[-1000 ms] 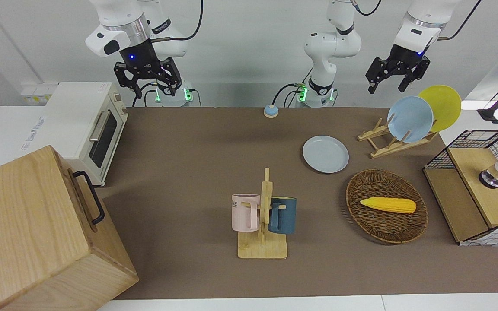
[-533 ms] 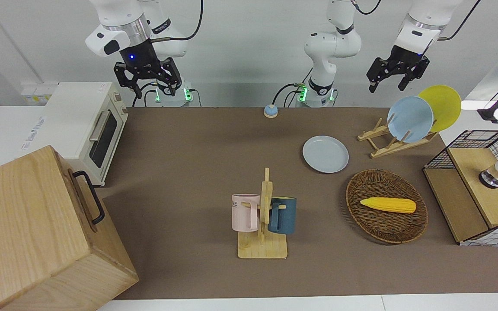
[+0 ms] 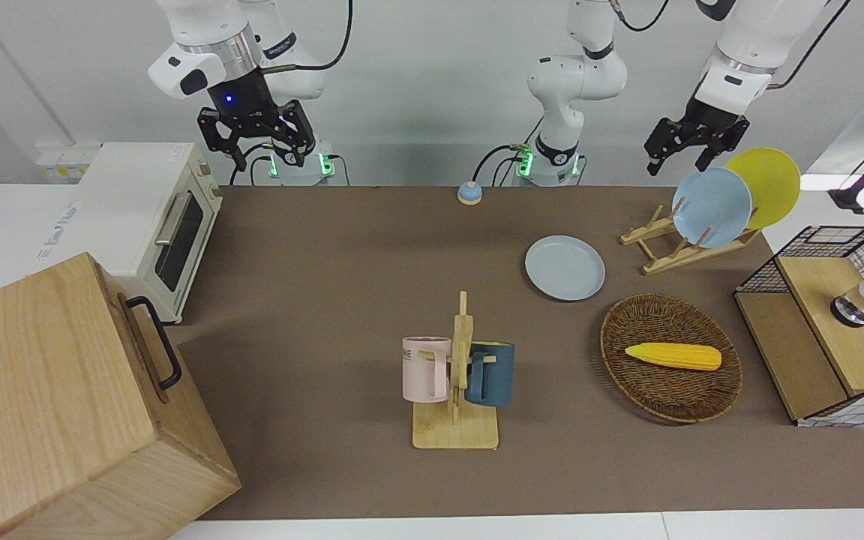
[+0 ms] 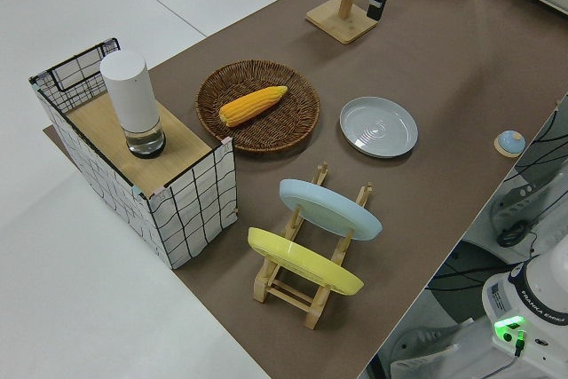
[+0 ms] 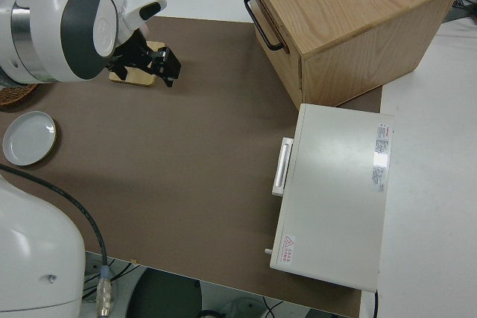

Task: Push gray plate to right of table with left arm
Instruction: 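Move the left gripper in beside the gray plate's edge nearest the basket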

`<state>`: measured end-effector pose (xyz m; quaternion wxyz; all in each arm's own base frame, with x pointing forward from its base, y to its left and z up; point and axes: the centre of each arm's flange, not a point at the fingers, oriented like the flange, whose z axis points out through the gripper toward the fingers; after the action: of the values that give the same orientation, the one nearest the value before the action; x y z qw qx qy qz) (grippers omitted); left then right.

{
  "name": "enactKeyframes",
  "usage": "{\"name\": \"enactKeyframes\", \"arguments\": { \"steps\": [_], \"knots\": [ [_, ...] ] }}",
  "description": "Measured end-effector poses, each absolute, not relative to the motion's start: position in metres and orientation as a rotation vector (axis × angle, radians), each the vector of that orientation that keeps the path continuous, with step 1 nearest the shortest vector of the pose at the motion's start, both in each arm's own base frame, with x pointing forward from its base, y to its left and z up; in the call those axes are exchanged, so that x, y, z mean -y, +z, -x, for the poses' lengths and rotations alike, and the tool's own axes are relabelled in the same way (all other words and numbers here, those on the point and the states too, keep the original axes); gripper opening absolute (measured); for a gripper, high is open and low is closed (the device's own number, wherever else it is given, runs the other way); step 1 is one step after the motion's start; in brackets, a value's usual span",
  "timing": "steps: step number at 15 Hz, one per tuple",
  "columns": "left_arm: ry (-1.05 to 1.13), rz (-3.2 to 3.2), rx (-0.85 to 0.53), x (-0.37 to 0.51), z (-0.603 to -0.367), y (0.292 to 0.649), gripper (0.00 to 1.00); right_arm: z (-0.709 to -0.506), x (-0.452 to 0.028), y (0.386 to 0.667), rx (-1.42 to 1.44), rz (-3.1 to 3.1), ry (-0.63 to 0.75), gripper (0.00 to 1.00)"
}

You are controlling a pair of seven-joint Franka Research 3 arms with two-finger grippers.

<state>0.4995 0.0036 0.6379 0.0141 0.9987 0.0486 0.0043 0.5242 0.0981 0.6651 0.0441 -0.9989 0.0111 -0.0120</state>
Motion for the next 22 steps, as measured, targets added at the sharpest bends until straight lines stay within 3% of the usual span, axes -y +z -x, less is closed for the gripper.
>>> {"name": "enactKeyframes", "arguments": {
  "steps": [8,22],
  "knots": [
    [-0.084,-3.112,-0.044,0.0,-0.502,0.577,1.0,-0.524,-0.098,0.665,-0.034,3.053,-0.037,1.0],
    [-0.145,-3.08,-0.086,-0.014,-0.476,0.406,0.99,-0.524,-0.098,0.665,-0.034,3.053,-0.037,1.0]
  ]
}}
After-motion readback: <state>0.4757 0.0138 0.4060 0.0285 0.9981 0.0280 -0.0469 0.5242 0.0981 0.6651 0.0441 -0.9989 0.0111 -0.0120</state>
